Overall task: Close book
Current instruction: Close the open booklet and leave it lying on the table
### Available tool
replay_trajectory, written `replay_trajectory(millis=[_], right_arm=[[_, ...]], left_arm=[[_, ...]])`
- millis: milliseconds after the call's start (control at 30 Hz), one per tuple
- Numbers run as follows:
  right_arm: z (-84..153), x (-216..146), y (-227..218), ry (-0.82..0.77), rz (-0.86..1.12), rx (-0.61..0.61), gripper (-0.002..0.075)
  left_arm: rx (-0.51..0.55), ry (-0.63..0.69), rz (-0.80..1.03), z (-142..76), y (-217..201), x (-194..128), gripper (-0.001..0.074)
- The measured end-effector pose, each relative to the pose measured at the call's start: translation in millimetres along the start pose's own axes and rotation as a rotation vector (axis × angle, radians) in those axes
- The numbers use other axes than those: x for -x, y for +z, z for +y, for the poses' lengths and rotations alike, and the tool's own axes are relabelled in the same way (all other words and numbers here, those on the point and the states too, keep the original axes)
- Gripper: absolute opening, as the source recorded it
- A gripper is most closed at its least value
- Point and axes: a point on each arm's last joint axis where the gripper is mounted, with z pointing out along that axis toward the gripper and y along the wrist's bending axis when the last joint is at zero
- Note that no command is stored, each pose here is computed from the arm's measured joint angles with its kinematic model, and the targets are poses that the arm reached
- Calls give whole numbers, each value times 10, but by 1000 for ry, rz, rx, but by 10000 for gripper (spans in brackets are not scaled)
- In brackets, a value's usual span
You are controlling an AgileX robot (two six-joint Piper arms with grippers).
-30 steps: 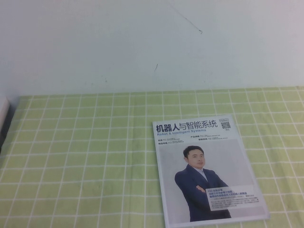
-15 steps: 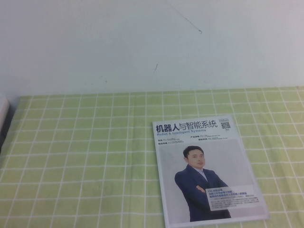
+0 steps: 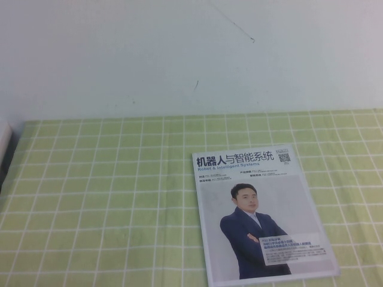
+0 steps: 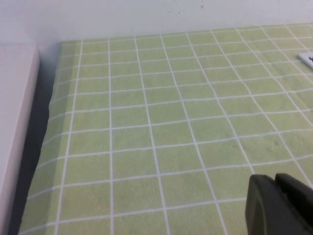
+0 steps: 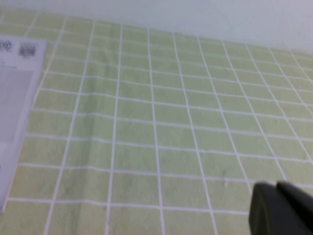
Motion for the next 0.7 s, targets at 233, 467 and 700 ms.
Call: replay_trajectory(millis=[233,467,700], right_arm=[[3,0,2,6,-3,3,-3],[4,0,2,23,-3,4,-3],[5,0,2,88,-3,5,-3]], left_arm=[[0,0,0,0,0,0,-3],[0,0,0,0,0,0,-3],[0,0,0,0,0,0,-3]])
